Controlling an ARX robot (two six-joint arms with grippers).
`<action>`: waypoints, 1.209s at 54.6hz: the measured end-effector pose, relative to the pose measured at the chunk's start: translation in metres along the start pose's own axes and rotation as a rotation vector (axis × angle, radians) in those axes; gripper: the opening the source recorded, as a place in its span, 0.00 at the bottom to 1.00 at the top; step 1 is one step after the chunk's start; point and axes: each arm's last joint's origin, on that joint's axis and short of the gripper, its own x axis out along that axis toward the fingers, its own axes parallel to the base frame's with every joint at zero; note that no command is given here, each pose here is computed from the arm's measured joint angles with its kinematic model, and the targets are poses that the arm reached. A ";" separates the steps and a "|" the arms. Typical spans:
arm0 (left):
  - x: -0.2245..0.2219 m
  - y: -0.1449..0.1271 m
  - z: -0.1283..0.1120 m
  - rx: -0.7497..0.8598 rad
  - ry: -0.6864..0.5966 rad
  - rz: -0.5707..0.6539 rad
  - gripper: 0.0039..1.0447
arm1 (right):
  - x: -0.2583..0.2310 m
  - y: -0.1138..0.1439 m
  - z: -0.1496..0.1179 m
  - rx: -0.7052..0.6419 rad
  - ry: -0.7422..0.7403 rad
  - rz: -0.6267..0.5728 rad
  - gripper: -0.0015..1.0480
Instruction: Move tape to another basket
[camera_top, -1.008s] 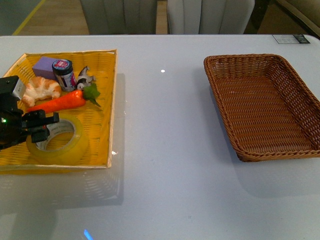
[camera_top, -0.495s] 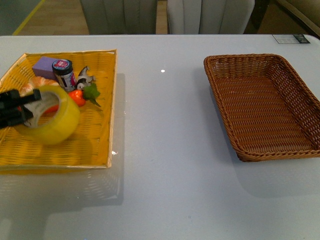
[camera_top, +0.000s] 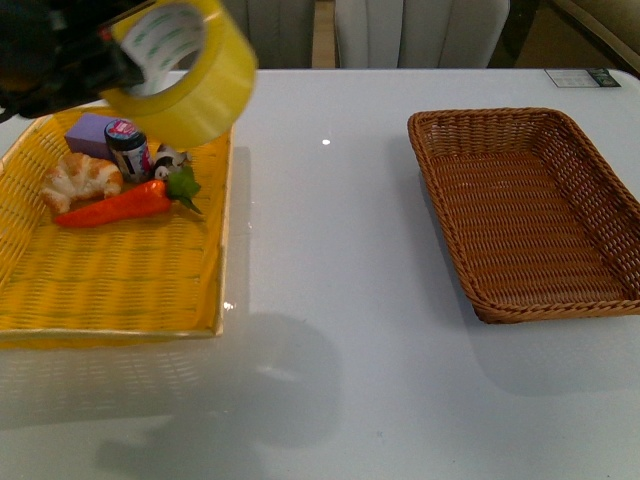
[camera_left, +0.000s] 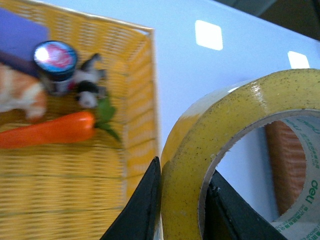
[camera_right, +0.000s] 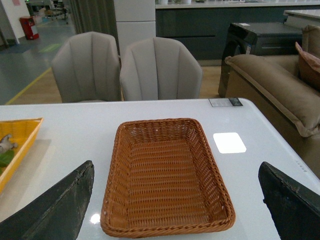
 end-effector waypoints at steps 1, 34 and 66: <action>0.001 -0.009 0.000 0.005 0.003 -0.020 0.15 | 0.000 0.000 0.000 0.000 0.000 0.000 0.91; -0.003 -0.131 -0.033 0.018 0.127 -0.318 0.15 | 0.006 0.000 0.001 0.242 0.487 -0.007 0.91; -0.006 -0.136 -0.047 0.009 0.209 -0.371 0.15 | 0.109 0.020 0.018 0.617 0.454 0.398 0.91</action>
